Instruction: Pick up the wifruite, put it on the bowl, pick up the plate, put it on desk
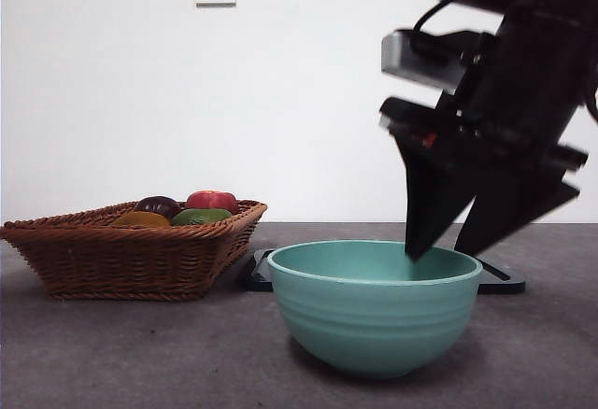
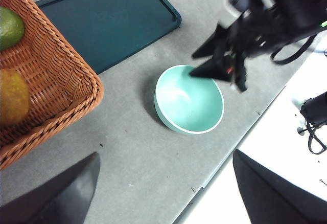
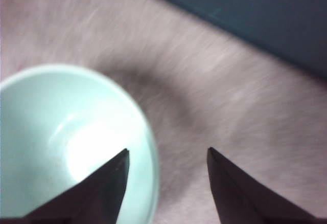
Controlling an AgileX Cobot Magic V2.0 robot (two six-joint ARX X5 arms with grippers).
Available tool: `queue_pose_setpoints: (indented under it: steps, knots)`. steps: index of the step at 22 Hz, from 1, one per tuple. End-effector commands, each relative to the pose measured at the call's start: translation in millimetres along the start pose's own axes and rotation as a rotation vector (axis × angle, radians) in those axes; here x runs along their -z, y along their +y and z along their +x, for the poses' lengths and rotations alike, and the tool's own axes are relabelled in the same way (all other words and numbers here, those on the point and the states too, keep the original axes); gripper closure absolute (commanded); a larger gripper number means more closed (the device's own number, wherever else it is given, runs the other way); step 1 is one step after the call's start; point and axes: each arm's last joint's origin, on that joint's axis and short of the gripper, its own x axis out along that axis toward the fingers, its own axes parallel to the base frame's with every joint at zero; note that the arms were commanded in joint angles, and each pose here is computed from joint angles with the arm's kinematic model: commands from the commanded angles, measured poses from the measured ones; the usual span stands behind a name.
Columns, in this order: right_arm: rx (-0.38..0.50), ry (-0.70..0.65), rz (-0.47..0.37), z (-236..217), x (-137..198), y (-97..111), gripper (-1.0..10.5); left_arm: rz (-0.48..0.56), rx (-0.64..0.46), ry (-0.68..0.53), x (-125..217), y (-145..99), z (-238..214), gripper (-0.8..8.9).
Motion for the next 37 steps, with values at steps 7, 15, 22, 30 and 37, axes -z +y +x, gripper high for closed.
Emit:
queue_pose_setpoints:
  steps: [7, 15, 22, 30, 37]
  knots:
    - [-0.114, -0.248, -0.047, -107, -20, 13, 6.9, 0.026, 0.007, -0.018, -5, -2, -2, 4.1]
    - [-0.414, -0.212, -0.096, -170, 23, 13, 6.9, 0.022, 0.007, -0.014, -5, -2, -2, 4.1]
    - [-0.389, -0.235, -0.096, -174, 26, 12, 6.9, 0.019, 0.007, -0.014, -5, -2, -2, 4.1]
    - [-0.388, -0.237, -0.101, -174, 26, 12, 9.5, 0.016, 0.008, -0.013, -5, -2, -2, 7.29]
    - [-0.39, -0.252, -0.106, -174, 25, 12, 9.4, 0.018, 0.007, -0.016, -5, -2, -2, 7.98]
